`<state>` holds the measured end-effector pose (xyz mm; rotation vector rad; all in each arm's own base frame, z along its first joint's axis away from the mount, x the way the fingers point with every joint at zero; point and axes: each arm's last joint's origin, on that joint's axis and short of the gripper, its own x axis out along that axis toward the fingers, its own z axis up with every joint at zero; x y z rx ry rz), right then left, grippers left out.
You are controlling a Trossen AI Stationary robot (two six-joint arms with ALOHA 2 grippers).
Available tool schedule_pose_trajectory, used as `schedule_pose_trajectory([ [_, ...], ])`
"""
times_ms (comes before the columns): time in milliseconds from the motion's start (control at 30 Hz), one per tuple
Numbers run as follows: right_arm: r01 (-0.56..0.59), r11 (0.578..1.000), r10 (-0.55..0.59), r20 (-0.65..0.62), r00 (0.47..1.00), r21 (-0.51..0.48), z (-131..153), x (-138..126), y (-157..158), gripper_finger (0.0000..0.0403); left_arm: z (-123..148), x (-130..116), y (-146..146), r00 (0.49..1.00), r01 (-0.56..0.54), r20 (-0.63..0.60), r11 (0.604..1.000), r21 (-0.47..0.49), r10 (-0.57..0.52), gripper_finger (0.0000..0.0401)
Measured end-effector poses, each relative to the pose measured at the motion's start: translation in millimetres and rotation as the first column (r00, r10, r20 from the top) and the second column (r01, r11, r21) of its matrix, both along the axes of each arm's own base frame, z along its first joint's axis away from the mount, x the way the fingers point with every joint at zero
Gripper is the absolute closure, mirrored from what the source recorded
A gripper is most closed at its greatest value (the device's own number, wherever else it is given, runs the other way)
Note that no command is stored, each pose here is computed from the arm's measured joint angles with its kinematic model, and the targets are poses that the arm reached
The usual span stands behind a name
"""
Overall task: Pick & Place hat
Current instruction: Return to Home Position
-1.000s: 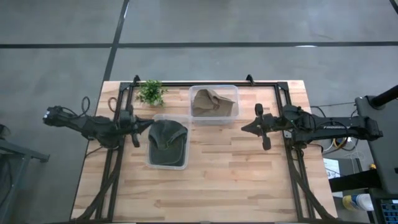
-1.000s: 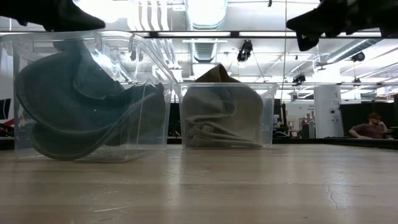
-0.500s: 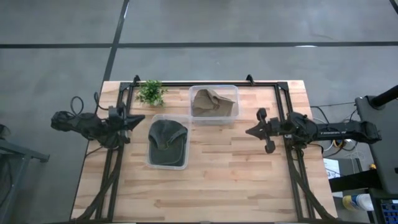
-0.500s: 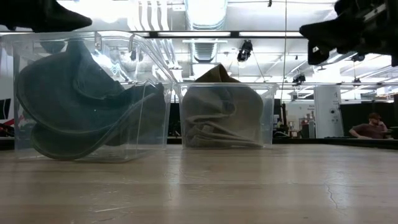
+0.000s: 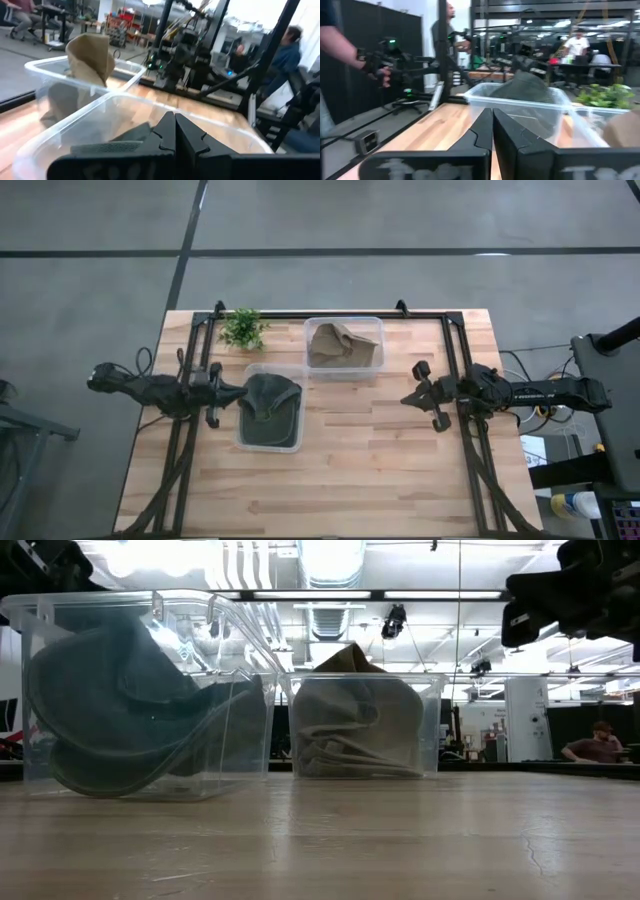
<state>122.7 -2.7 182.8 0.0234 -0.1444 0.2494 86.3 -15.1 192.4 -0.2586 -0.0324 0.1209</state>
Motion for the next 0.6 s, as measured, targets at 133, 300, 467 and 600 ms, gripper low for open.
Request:
schedule_pose_trajectory([
  [133, -0.038, 0.999, 0.038, -0.011, 0.999, 0.005, -1, 0, 1, 0.0394, -7, 3, -1, 1.000, 0.012, 0.023, 1.000, 0.029, -0.013, 0.0401],
  [300, -0.043, 0.998, 0.044, -0.025, 0.999, 0.042, -1, 0, 1, 0.0394, -17, 5, -2, 1.000, 0.013, -0.003, 0.997, 0.070, -0.012, 0.0401],
  [467, -0.042, 0.998, 0.043, -0.024, 0.999, 0.036, -1, 0, 1, 0.0394, -17, 5, -2, 1.000, 0.006, -0.009, 0.998, 0.061, -0.005, 0.0401],
  [600, -0.042, 0.998, 0.043, -0.025, 0.999, 0.040, -1, 0, 1, 0.0394, -17, 5, -2, 1.000, 0.003, -0.009, 0.998, 0.060, -0.003, 0.0401],
])
